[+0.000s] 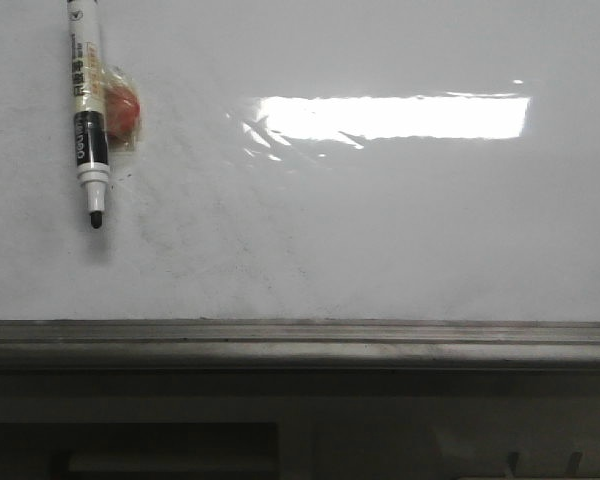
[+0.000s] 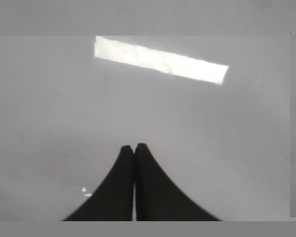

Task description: Write number 6 on whiteboard

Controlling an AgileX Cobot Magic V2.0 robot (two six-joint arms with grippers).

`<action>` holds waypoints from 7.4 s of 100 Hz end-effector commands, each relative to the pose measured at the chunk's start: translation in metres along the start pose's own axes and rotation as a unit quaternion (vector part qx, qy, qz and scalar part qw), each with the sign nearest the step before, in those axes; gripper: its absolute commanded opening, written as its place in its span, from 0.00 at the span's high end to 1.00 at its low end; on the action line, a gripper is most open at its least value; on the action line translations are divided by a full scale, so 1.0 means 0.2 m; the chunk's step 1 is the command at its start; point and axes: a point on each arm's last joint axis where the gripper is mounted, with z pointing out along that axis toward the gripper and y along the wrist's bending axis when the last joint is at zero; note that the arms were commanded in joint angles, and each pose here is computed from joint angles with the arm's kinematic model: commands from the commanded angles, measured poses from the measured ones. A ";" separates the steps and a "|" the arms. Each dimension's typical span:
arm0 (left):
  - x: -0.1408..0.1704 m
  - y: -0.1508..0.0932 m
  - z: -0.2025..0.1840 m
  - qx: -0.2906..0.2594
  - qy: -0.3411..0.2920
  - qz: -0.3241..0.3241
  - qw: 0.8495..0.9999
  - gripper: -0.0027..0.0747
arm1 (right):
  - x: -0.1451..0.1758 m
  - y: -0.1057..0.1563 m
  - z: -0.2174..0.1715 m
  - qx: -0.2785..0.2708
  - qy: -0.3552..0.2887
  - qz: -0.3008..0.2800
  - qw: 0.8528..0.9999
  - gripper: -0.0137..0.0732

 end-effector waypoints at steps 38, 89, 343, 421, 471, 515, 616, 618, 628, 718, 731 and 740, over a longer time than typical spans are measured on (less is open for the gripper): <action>-0.16 -0.14 -0.01 0.042 0.048 -0.044 0.997 0.99 | -0.18 0.07 0.03 -0.033 0.071 0.080 0.994 0.89; -0.30 -0.36 0.19 0.154 0.215 0.047 0.963 0.74 | -0.36 0.13 0.23 -0.054 0.221 0.068 0.971 0.58; 0.03 -0.84 0.45 0.436 0.388 0.282 0.761 0.99 | -0.66 0.99 0.82 -0.517 0.410 -0.014 0.752 0.30; 0.01 -0.85 0.47 0.424 0.366 0.286 0.778 0.99 | -0.51 1.13 0.91 -0.556 0.460 -0.059 0.689 0.91; -0.25 -0.79 0.51 0.376 0.289 0.240 0.847 0.23 | -0.59 1.04 0.83 -0.521 0.391 -0.057 0.757 0.90; -0.37 -0.42 0.32 0.191 0.151 0.172 0.955 0.36 | -0.60 0.65 0.49 -0.376 0.206 -0.029 0.903 0.90; -0.35 -0.37 0.30 0.162 0.135 0.148 0.966 0.36 | -0.35 0.66 0.58 -0.353 0.289 -0.071 0.887 0.90; -0.35 -0.37 0.30 0.162 0.135 0.148 0.966 0.36 | -0.35 0.66 0.58 -0.354 0.292 -0.072 0.886 0.90; -0.35 -0.37 0.30 0.162 0.135 0.148 0.966 0.36 | -0.37 0.61 0.57 -0.338 0.292 -0.068 0.892 0.89; -0.33 -0.40 0.28 0.207 0.156 0.169 0.951 0.36 | -0.50 0.74 0.53 -0.434 0.323 -0.086 0.836 0.89; -0.32 -0.44 0.26 0.259 0.168 0.189 0.932 0.40 | -0.52 0.74 0.52 -0.444 0.325 -0.088 0.830 0.89; -0.33 -0.49 0.24 0.297 0.169 0.192 0.920 0.43 | -0.56 0.75 0.53 -0.446 0.317 -0.088 0.832 0.89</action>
